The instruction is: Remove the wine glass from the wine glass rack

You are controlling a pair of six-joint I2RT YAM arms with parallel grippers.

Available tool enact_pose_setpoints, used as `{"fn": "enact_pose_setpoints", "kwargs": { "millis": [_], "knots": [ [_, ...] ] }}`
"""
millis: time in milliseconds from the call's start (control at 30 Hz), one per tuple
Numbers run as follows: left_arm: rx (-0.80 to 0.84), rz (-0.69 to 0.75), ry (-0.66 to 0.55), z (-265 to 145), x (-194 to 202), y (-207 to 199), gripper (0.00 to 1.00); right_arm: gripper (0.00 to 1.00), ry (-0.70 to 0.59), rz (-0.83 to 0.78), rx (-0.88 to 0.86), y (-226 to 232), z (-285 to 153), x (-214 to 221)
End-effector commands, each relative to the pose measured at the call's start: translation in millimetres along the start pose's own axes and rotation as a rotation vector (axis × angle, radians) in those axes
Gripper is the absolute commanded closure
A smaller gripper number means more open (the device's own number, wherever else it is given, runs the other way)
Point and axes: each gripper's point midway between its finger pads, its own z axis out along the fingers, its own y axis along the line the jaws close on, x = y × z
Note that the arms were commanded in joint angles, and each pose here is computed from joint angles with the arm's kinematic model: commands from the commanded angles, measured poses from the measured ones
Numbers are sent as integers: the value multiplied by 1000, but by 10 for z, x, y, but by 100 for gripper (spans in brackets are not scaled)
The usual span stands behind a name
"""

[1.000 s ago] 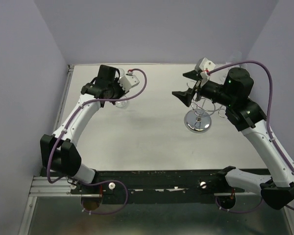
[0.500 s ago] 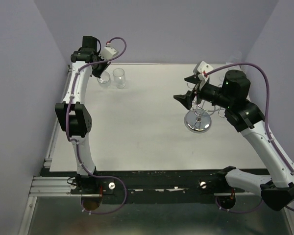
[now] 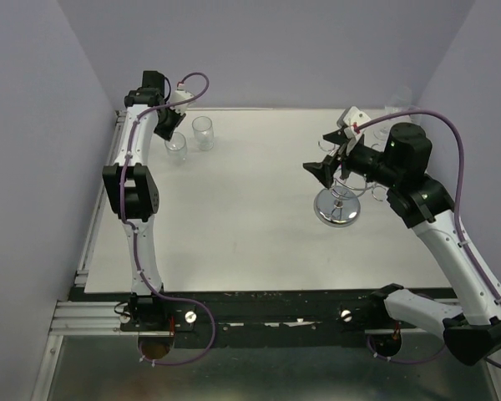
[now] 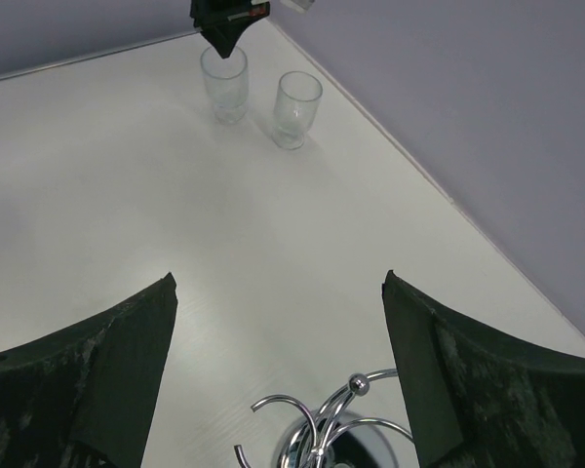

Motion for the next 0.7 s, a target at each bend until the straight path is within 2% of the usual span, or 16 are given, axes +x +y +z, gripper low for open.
{"fn": "enact_pose_setpoints", "kwargs": {
  "millis": [0,667],
  "knots": [
    [-29,-78,-90,-3,-176,210,100,7,-10,-3,10,-30,-81,-9],
    [-24,-200,-225,378,-482,355,100,6,31,49,96,-276,-264,122]
  ]
}}
